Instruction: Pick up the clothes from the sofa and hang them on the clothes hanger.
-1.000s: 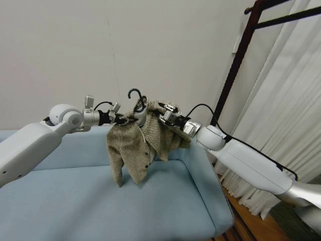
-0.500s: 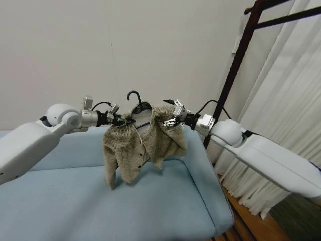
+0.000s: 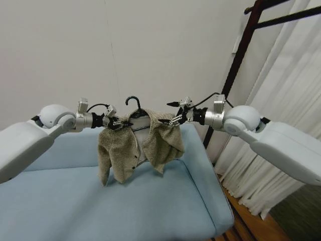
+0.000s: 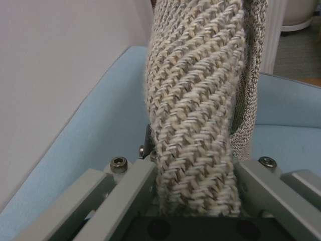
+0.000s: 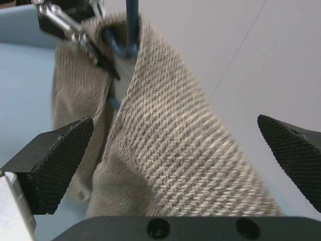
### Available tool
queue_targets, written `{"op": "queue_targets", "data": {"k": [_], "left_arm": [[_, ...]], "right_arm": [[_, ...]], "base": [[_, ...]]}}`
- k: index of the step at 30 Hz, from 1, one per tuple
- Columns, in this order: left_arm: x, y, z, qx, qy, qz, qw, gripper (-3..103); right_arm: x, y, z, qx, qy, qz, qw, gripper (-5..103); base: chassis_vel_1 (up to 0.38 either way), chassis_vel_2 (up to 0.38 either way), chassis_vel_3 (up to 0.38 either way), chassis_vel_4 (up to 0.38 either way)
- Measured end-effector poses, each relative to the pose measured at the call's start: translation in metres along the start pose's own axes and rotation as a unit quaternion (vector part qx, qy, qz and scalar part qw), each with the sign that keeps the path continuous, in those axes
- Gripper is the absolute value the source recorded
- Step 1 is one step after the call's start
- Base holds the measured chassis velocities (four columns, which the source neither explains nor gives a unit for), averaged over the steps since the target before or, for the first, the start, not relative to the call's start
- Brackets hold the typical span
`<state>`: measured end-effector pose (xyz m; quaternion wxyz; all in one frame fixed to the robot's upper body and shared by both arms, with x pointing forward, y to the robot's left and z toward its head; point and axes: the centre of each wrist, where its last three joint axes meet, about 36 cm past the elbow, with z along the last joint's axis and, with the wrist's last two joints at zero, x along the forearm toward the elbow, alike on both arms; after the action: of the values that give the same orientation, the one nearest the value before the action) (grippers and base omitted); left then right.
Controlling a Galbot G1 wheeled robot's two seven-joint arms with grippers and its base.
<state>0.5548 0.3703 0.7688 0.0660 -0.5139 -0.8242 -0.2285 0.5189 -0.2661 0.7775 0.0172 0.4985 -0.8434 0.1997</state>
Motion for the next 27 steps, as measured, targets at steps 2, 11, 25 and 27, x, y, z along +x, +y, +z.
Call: {"op": "queue_targets", "data": {"k": [2, 11, 25, 27], "left_arm": [[0.001, 0.0, 0.0, -0.008, 0.0, 0.005, 1.0, 8], [0.018, -0.005, -0.003, -0.048, 0.006, 0.022, 0.9986, 8], [0.034, -0.015, 0.004, -0.094, 0.007, 0.026, 0.9952, 8], [0.035, -0.015, 0.004, -0.094, 0.007, 0.026, 0.9952, 8]], "right_arm": [[-0.002, -0.001, 0.0, -0.01, 0.011, -0.006, 1.0, 100], [-0.01, 0.003, -0.024, -0.006, 0.057, -0.052, 0.997, 100], [-0.031, 0.02, -0.053, -0.119, 0.113, -0.045, 0.985, 91], [-0.032, 0.02, -0.052, -0.122, 0.115, -0.043, 0.985, 87]], "base": [[0.0, 0.0, 0.0, 0.0], [0.0, 0.0, 0.0, 0.0], [0.0, 0.0, 0.0, 0.0], [0.0, 0.0, 0.0, 0.0]]}}
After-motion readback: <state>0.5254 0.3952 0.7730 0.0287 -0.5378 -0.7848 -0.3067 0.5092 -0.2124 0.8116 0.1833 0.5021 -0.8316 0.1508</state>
